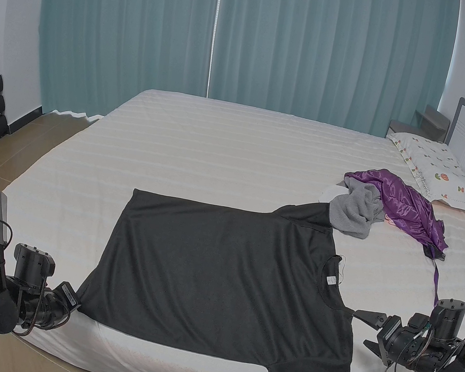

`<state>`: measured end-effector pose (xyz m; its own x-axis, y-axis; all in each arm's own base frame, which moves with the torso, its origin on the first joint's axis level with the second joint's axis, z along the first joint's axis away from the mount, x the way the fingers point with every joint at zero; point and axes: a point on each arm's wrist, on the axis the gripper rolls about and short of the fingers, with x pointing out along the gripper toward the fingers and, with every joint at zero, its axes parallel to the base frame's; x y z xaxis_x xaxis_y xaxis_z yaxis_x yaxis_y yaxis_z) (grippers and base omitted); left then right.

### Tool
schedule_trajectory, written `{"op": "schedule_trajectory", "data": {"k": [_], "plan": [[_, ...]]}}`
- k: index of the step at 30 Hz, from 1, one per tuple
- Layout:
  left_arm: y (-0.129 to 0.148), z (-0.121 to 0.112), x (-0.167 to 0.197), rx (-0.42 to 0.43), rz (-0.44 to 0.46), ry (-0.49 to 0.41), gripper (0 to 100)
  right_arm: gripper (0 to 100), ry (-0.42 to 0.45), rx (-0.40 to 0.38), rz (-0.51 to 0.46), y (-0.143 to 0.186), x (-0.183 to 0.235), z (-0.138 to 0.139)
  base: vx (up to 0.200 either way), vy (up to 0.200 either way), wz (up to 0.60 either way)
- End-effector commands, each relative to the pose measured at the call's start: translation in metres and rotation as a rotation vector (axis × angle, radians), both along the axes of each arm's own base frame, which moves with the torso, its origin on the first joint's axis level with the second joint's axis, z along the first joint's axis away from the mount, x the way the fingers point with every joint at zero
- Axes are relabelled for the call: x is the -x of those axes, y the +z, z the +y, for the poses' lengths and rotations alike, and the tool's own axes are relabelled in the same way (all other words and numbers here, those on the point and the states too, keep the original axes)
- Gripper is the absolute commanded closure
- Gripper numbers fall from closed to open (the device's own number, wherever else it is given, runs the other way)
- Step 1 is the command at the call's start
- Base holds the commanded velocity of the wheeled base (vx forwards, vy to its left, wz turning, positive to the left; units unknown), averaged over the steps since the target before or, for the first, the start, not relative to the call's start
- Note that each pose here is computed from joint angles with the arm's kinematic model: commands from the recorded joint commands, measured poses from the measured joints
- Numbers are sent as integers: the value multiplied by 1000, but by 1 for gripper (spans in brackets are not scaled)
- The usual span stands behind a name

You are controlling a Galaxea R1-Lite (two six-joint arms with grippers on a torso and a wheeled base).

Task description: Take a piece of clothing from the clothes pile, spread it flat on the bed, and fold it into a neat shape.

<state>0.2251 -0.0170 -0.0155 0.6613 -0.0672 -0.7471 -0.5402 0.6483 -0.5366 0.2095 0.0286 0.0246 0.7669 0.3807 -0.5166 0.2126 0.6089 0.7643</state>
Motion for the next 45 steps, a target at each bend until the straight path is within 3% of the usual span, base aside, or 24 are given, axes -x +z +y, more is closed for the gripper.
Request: {"op": "schedule_trajectory", "data": {"k": [1,8,29,30,45], "plan": [[-1,0,6,-17,19,2,100,0,-3,1,9,0,4,-1,0,0,0],[-2,1,13,-123,37,-18,100,0,-1,1,12,0,4,-1,0,0,0],[-4,0,16,-136,56,-44,100,0,0,2,17,-1,4,0,0,0,0],[-4,0,15,-128,52,-43,0,0,2,1,17,-1,4,0,0,0,0],[4,17,8,95,-42,-159,0,0,4,0,14,-1,5,0,0,0,0]]}}
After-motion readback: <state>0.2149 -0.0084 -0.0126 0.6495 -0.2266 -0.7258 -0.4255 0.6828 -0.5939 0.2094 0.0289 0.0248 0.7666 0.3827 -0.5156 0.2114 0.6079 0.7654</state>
